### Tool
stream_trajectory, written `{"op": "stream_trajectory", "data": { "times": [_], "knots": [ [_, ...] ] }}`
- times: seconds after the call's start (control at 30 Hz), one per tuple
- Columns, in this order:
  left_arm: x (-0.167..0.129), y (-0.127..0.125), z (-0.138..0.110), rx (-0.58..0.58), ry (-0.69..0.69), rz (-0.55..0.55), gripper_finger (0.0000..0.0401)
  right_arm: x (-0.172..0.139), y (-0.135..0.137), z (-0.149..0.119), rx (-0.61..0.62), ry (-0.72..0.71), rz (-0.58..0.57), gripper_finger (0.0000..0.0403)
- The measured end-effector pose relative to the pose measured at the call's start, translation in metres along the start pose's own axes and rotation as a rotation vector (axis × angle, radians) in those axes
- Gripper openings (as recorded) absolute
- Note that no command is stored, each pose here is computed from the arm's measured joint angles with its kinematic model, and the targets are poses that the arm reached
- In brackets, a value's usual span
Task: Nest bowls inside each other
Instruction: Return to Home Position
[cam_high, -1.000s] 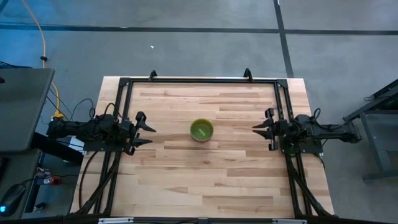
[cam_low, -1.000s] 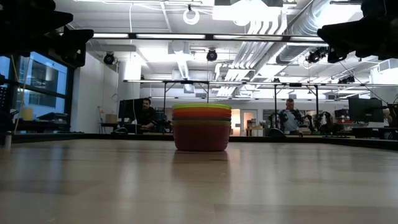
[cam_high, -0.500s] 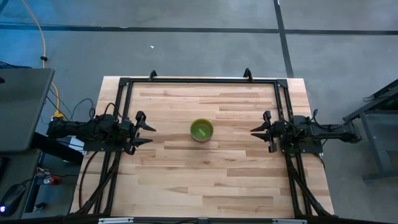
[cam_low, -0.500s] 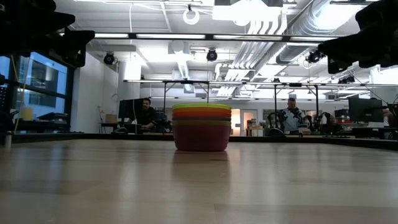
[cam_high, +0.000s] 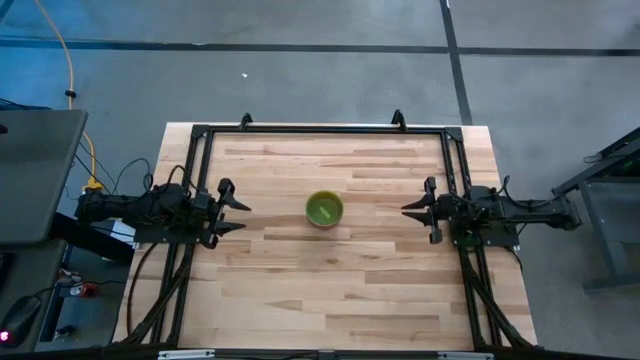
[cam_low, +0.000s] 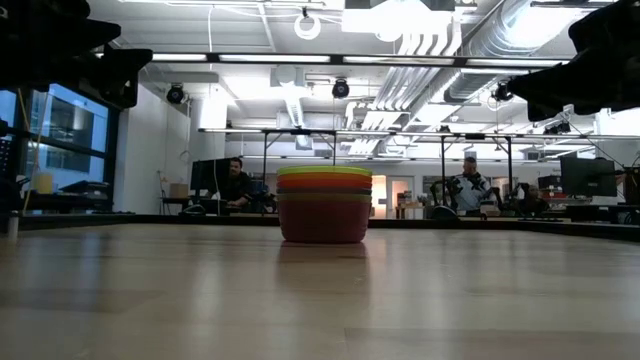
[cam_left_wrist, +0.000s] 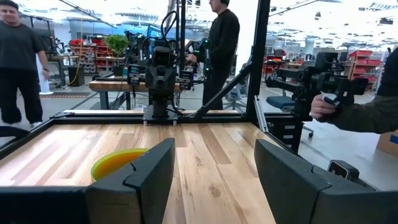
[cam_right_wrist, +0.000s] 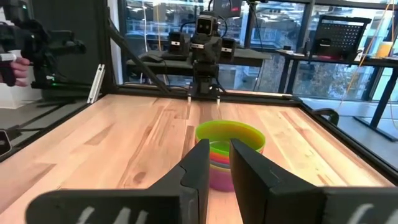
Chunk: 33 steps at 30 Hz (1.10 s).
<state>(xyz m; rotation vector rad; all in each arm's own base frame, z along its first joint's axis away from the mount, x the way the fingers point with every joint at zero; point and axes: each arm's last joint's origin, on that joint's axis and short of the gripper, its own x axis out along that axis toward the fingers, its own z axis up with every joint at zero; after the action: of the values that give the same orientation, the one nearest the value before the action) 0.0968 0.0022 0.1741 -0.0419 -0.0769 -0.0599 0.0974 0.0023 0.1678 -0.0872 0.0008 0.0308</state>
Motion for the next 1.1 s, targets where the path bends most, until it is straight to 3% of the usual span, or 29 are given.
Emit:
{"op": "stream_trajectory", "data": {
  "times": [0.3,0.53,1.1],
  "knots": [
    [0.0000,0.0000,0.0000,0.000,0.000,0.000,0.0211,0.0000,0.0000,-0.0001,0.000,0.001,-0.001,0.0053],
    [0.0000,0.0000,0.0000,0.000,0.000,0.000,0.0211,-0.0001,0.0022,0.0012,0.000,-0.017,0.076,0.0053],
    [0.0000,0.0000,0.0000,0.000,0.000,-0.001,0.0211,0.0000,0.0011,0.0005,0.001,-0.007,0.038,0.0053]
  ]
}}
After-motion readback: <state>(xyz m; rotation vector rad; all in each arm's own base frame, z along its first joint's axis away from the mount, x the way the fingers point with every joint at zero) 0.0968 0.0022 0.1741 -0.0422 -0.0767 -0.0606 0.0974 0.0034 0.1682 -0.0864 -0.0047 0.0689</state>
